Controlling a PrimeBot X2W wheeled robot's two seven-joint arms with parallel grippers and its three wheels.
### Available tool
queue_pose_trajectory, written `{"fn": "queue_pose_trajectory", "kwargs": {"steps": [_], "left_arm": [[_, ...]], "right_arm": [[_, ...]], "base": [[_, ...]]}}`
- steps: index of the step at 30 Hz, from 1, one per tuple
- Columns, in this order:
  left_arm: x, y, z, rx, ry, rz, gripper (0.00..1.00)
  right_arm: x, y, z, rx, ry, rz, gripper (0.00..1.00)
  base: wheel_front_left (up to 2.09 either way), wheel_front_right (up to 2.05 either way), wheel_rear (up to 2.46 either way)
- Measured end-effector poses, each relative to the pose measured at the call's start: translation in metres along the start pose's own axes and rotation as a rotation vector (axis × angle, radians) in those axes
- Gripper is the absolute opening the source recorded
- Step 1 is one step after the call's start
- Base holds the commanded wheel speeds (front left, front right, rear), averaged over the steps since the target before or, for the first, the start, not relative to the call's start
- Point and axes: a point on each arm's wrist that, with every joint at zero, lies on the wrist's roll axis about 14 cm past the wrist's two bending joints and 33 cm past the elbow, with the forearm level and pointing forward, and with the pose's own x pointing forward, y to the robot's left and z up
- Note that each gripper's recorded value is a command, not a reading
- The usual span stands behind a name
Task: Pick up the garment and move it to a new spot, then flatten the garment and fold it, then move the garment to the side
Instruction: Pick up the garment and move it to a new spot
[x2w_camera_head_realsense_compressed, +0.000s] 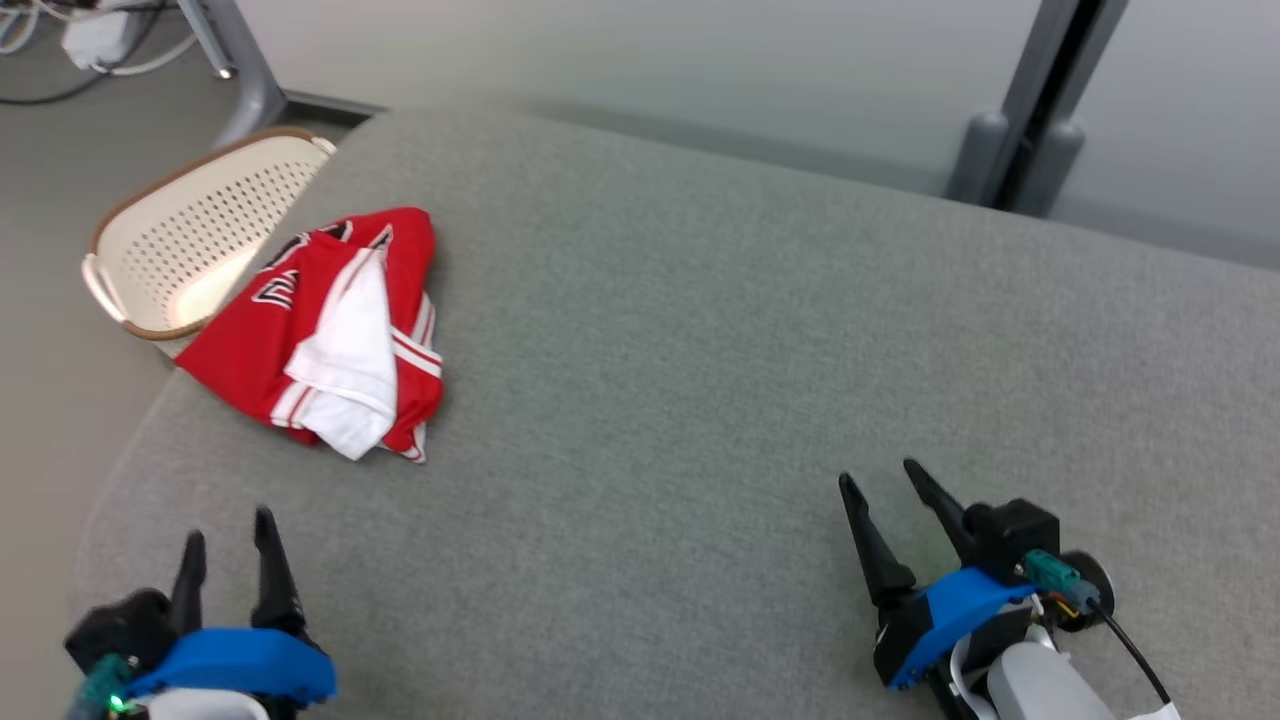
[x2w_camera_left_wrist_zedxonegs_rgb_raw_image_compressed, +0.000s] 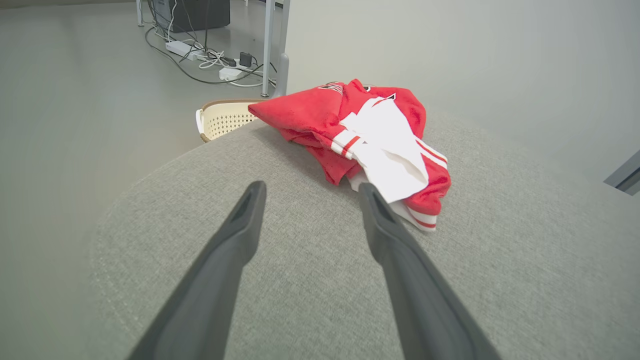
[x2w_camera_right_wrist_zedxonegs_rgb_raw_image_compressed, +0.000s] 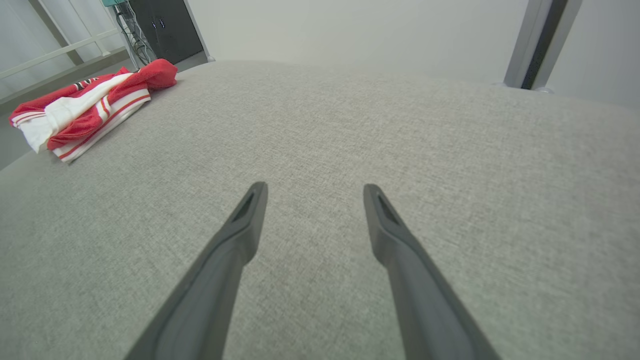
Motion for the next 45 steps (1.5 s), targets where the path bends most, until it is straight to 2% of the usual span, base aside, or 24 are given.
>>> {"fn": "queue_pose_trajectory", "kwargs": {"steps": [4,8,16,23,30,32,38,42,45], "left_arm": [[0.036,-0.006,0.013,0.011,-0.004,-0.019,1.0],[0.074,-0.02,0.028,0.073,-0.006,-0.083,1.0],[0.125,-0.024,0.024,0.101,0.084,-0.099,1.0],[0.138,-0.031,-0.003,0.067,0.204,-0.103,1.0],[0.13,-0.029,-0.036,0.055,0.328,-0.09,1.0],[0.13,-0.034,-0.037,0.069,0.337,-0.109,0.0],[0.134,-0.042,-0.011,0.117,0.245,-0.167,0.0],[0.141,-0.061,0.037,0.155,0.107,-0.243,0.0],[0.144,-0.084,0.094,0.172,-0.053,-0.317,0.0]], "right_arm": [[0.006,-0.015,-0.003,0.002,-0.003,-0.028,1.0],[0.012,-0.031,-0.01,0.0,0.003,-0.053,1.0],[0.023,-0.058,-0.022,-0.009,0.013,-0.101,1.0],[0.024,-0.072,-0.027,-0.014,0.018,-0.134,1.0],[0.025,-0.079,-0.028,-0.019,0.018,-0.147,1.0],[0.026,-0.079,-0.027,-0.019,0.017,-0.149,1.0],[0.023,-0.078,-0.021,-0.019,0.011,-0.152,1.0],[0.014,-0.076,-0.016,-0.012,0.008,-0.161,1.0],[0.004,-0.073,-0.011,0.009,-0.001,-0.169,1.0]], "base": [[0.0,0.0,0.0],[0.0,0.0,0.0],[0.0,0.0,0.0],[0.0,0.0,0.0],[0.0,0.0,0.0],[0.0,0.0,0.0],[0.0,0.0,0.0],[0.0,0.0,0.0],[0.0,0.0,0.0]]}}
